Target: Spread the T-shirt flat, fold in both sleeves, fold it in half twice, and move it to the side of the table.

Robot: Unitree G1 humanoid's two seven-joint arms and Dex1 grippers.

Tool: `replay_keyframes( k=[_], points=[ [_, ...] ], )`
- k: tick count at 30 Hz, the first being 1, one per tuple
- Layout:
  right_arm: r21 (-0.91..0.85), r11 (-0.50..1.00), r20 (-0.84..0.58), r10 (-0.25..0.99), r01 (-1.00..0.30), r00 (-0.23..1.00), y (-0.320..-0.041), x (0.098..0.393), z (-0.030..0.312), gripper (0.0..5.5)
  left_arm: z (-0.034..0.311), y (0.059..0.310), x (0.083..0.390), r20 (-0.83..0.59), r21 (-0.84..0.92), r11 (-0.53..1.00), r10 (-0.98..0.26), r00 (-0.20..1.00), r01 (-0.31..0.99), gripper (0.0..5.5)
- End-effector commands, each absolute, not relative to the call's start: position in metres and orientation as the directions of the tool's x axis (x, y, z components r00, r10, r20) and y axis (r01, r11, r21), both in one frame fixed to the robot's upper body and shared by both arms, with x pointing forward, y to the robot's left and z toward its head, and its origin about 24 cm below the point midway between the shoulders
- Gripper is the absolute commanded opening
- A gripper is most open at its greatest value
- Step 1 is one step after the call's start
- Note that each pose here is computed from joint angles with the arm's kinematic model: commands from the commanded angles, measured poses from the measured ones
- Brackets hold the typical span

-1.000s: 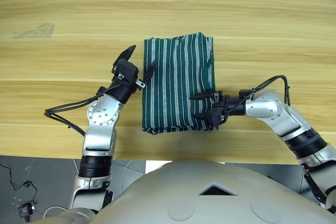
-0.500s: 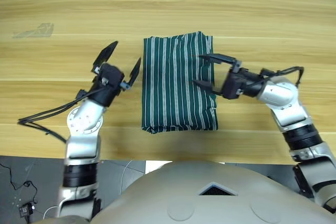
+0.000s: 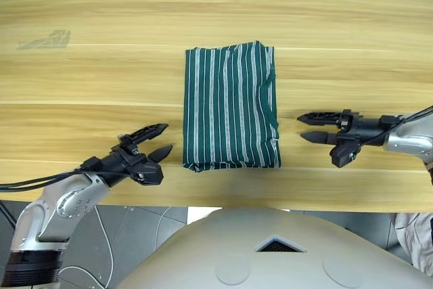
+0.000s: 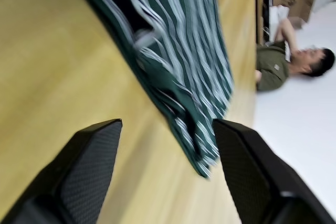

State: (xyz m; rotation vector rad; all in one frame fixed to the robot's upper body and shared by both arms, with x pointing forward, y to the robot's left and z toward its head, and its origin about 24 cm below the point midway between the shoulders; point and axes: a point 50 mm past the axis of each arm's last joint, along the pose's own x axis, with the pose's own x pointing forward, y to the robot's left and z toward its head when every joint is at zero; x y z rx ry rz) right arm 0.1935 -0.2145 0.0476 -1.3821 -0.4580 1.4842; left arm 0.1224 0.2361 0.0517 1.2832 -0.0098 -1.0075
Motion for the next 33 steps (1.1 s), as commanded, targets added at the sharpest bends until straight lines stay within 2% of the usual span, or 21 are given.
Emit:
replay_keyframes(
  k=[1, 8, 14, 19, 33],
  points=[
    [-0.786, -0.437, -0.529, 0.842, -0.437, 0.109, -0.209, 0.186, 0.034, 3.21, 0.037, 0.234, 0.120, -0.555, 0.753, -0.116, -0.640, 0.531, 0.648, 3.37],
    [-0.752, -0.431, -0.498, 0.867, -0.499, 0.002, -0.192, 0.165, 0.015, 3.21, 0.025, 0.225, 0.116, -0.610, 0.697, -0.213, -0.678, 0.410, 0.684, 3.37],
    [-0.752, -0.412, -0.470, 0.883, -0.514, -0.021, -0.186, 0.161, 0.014, 3.21, 0.025, 0.226, 0.111, -0.637, 0.661, -0.243, -0.681, 0.361, 0.710, 3.37],
    [-0.748, -0.404, -0.462, 0.886, -0.526, -0.023, -0.186, 0.158, 0.015, 3.23, 0.026, 0.229, 0.109, -0.664, 0.630, -0.268, -0.673, 0.327, 0.729, 2.51],
    [-0.729, -0.389, -0.461, 0.887, -0.563, -0.015, -0.182, 0.159, 0.013, 0.65, 0.022, 0.220, 0.103, -0.671, 0.604, -0.286, -0.687, 0.280, 0.744, 0.16]
  ],
)
